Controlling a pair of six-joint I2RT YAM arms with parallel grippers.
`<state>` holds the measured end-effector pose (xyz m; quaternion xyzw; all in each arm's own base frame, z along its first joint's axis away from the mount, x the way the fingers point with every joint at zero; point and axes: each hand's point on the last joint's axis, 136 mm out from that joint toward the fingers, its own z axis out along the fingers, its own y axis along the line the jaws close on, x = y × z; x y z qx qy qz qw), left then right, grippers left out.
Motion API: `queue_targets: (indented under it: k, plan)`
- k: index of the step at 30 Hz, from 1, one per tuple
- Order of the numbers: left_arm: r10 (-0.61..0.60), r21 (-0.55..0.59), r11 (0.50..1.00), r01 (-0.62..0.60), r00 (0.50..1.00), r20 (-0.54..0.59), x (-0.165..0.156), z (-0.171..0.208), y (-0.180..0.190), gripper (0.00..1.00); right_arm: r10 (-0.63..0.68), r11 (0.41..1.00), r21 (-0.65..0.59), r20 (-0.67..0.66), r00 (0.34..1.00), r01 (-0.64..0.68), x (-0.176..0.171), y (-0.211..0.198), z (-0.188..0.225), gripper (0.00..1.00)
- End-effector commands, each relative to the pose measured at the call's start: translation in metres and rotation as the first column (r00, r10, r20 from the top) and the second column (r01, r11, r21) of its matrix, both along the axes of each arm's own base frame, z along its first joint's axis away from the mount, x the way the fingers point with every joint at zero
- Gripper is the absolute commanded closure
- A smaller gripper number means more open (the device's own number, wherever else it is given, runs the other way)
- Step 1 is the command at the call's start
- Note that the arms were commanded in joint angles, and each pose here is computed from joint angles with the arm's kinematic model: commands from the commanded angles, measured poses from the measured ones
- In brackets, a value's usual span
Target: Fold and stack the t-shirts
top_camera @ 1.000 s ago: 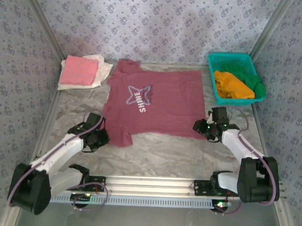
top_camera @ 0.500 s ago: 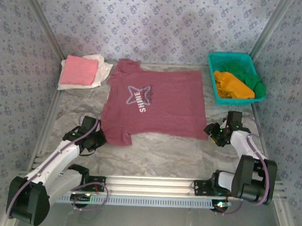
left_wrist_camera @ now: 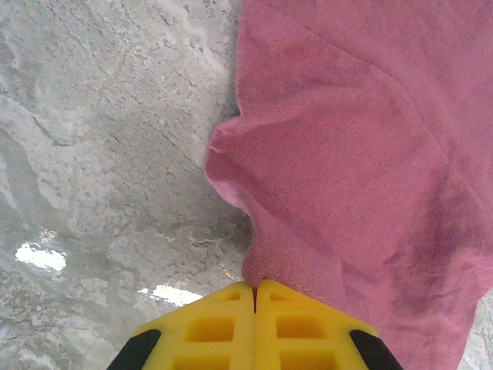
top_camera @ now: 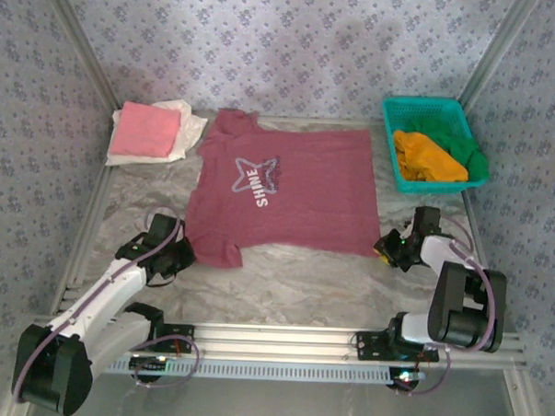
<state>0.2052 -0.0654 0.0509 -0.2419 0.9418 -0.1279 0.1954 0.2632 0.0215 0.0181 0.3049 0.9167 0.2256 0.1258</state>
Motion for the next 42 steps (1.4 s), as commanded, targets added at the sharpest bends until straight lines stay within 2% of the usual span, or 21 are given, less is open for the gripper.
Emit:
queue_targets:
  k: [1,6,13,19,24,27,30,34,38,42]
  plan:
    - [-0.009,-0.005,1.000,0.009,1.000,0.023,0.005,0.005,-0.001,1.00,0.036,0.998,0.040,0.049,0.998,-0.038,0.011,0.014,0.000,0.84]
    - [-0.003,0.006,1.000,0.003,0.999,0.034,0.007,0.011,0.002,1.00,0.031,0.999,0.019,0.060,0.998,-0.032,0.013,0.011,0.007,1.00]
    - [0.044,0.013,0.999,-0.045,0.994,0.096,0.003,0.028,0.012,1.00,-0.015,0.999,-0.029,0.055,0.998,0.016,-0.007,0.001,0.025,1.00]
    - [0.036,-0.019,0.999,-0.035,0.998,0.048,-0.019,0.026,0.010,1.00,-0.066,0.998,-0.014,-0.025,0.998,0.066,-0.037,0.000,0.028,1.00]
    - [0.070,-0.116,0.992,-0.058,0.993,0.099,-0.029,0.045,0.002,1.00,-0.092,0.996,0.002,-0.042,0.995,0.092,-0.061,0.005,0.041,1.00]
    - [0.089,-0.192,0.980,-0.059,0.984,0.153,-0.032,0.065,-0.003,1.00,-0.124,0.992,0.018,-0.008,0.992,0.124,-0.064,0.005,0.054,1.00]
    - [0.107,-0.199,0.978,-0.069,0.976,0.189,-0.038,0.076,0.002,1.00,-0.109,0.993,0.035,-0.002,0.994,0.109,-0.068,0.009,0.060,1.00]
    - [0.095,-0.190,0.980,-0.062,0.980,0.175,-0.046,0.080,0.004,1.00,-0.114,0.993,0.029,0.030,0.993,0.113,-0.068,0.008,0.069,1.00]
    - [0.062,-0.186,0.982,-0.015,0.966,0.250,-0.025,0.105,-0.003,1.00,-0.115,0.993,0.009,0.082,0.990,0.114,-0.052,0.003,0.085,1.00]
    - [-0.019,-0.155,0.986,0.068,0.955,0.296,0.017,0.135,-0.021,1.00,-0.088,0.995,-0.037,0.134,0.987,0.094,-0.026,-0.007,0.102,1.00]
